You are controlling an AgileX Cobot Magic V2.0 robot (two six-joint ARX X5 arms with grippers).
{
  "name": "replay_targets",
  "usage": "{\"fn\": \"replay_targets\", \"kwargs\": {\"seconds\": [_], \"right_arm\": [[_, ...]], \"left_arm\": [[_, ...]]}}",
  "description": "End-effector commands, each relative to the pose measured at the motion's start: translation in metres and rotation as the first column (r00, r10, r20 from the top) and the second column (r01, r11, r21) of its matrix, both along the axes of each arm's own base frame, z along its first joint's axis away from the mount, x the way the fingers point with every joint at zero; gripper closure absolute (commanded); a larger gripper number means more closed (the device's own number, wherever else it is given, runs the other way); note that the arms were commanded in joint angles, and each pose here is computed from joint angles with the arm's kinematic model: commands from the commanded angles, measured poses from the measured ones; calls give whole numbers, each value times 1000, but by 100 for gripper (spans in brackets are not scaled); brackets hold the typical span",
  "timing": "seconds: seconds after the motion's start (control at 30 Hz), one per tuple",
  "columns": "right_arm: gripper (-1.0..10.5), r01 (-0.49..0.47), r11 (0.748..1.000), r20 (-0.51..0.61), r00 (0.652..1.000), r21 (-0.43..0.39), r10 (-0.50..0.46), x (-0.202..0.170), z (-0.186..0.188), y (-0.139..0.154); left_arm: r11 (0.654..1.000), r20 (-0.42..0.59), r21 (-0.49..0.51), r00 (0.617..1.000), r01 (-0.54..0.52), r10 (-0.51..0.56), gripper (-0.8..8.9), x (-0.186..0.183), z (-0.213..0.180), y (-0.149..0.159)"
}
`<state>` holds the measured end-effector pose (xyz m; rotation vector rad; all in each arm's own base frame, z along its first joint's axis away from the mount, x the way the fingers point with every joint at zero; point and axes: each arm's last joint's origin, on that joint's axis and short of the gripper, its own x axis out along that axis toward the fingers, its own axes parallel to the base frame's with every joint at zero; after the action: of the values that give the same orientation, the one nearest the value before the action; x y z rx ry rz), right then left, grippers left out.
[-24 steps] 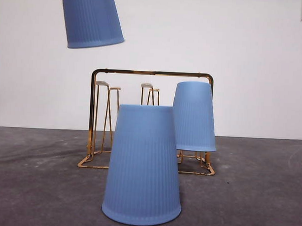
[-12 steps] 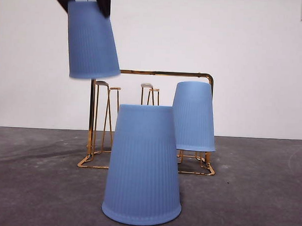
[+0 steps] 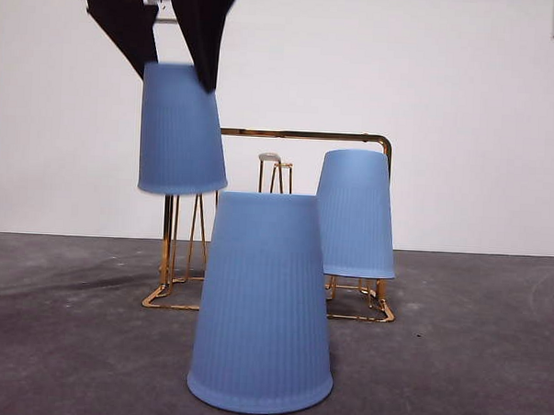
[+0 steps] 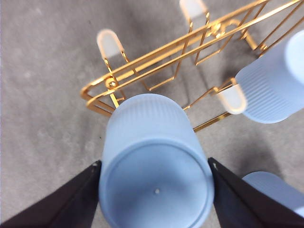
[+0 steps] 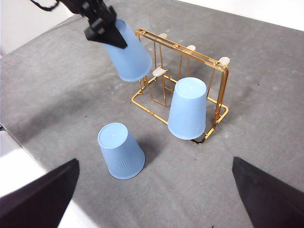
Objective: Pick the top cup and place it on cupholder, pick up the mid cup and place it on cupholder, last pick the bottom cup and place it on cupholder.
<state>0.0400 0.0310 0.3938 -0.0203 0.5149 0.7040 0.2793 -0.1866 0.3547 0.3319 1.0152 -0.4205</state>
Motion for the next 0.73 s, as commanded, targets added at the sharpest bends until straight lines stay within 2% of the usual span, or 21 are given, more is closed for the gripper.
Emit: {"fn": "replay_targets", "kwargs": {"seconds": [0.03,0.53,0.73], "right_arm": [[432,-4,1000,8,1000,17,3,0,3,0],[432,0,1000,4,1000,20,-1,0,3,0],[432,2,1000,3,1000,20,-2,0,3,0]], "left_arm": [[1000,-10,13,1000,13,-13,544,11,-8,-9],[996,-102,86,994,37,-28,540,39,-57,-27],[995,-111,91,994,36,-26,532,42,-62,-28]]}}
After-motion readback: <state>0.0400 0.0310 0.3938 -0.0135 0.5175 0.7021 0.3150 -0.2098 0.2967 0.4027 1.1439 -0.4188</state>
